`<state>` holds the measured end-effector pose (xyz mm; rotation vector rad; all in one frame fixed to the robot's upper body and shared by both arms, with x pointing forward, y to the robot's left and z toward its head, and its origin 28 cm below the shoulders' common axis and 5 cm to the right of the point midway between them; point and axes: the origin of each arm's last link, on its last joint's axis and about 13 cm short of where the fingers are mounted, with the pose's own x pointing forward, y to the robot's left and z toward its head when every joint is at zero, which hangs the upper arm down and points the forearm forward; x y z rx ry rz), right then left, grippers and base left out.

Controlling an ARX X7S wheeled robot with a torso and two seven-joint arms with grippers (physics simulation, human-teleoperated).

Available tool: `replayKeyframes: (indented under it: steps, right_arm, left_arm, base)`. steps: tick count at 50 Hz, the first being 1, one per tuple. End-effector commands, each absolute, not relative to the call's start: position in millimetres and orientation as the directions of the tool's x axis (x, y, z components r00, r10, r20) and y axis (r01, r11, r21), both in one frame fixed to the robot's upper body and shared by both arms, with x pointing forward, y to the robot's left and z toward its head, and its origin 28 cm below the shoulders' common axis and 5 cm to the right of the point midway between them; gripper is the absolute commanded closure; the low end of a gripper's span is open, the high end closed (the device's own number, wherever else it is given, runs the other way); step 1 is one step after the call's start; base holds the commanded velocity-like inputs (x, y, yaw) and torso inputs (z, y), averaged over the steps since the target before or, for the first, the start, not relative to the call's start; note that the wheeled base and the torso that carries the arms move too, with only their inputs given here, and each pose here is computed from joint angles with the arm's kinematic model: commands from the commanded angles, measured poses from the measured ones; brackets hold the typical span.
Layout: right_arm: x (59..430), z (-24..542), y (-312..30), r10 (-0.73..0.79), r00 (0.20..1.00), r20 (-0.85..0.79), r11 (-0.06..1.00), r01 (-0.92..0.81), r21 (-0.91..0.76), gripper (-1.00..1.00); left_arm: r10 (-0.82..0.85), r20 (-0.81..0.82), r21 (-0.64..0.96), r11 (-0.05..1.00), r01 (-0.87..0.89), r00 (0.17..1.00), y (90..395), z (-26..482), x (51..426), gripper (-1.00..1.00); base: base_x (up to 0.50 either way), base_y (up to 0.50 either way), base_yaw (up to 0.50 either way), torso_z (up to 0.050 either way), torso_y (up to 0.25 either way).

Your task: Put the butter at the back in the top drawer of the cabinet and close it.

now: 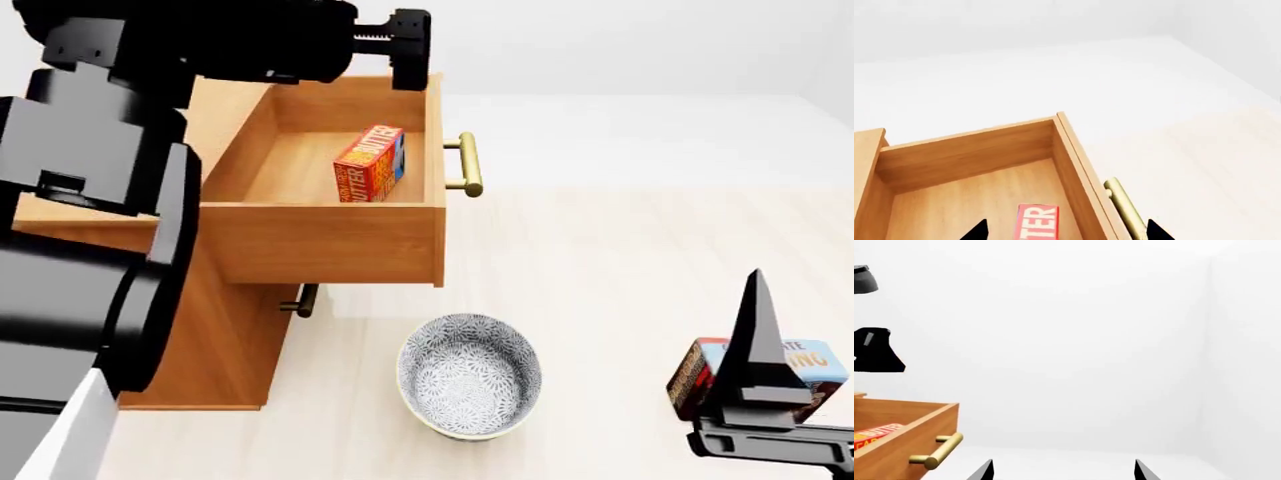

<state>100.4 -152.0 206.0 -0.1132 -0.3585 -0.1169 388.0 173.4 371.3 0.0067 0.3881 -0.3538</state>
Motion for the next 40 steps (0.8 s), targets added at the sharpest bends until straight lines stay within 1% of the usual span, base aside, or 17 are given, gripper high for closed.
replayKeyframes:
  steps: [1, 9, 15, 23, 30, 40]
  right_arm:
    - [91.7, 201.6, -149.1, -0.116, 0.928, 0.355, 0.983, 0.159, -0.094, -1.0]
    - [87.5, 197.5, -148.9, -0.127, 0.928, 0.351, 0.981, 0.17, -0.095, -1.0]
    - [86.3, 197.0, -148.5, -0.119, 0.928, 0.352, 0.983, 0.16, -0.091, -1.0]
    - [83.0, 194.4, -148.3, -0.117, 0.928, 0.353, 0.983, 0.159, -0.092, -1.0]
    - [80.4, 192.4, -148.1, -0.121, 0.927, 0.355, 0.983, 0.162, -0.09, -1.0]
    - [79.4, 191.7, -148.0, -0.124, 0.927, 0.355, 0.982, 0.165, -0.089, -1.0]
  left_arm:
    - [-0.351, -0.338, 0.022, 0.925, 0.38, 0.873, 143.3, 377.5, 357.6, -1.0]
    - [-0.394, -0.318, 0.024, 0.906, 0.423, 0.862, 117.4, 370.1, 335.6, -1.0]
    - [-0.437, -0.302, 0.036, 0.883, 0.468, 0.847, 92.0, 359.1, 314.6, -1.0]
    - [-0.451, -0.269, 0.089, 0.868, 0.488, 0.851, 62.1, 343.9, 289.9, -1.0]
    - [-0.42, -0.252, 0.132, 0.878, 0.461, 0.872, 46.4, 333.5, 285.4, -1.0]
    - [-0.409, -0.277, 0.135, 0.879, 0.457, 0.869, 33.1, 316.4, 284.1, -1.0]
  base:
    - [0.0, 0.0, 0.0, 0.0, 0.0]
    - [0.0, 0.0, 0.0, 0.0, 0.0]
    - [0.0, 0.0, 0.0, 0.0, 0.0]
    - [0.0, 0.0, 0.0, 0.0, 0.0]
    - [0.0, 0.0, 0.0, 0.0, 0.0]
    - [0.0, 0.0, 0.0, 0.0, 0.0]
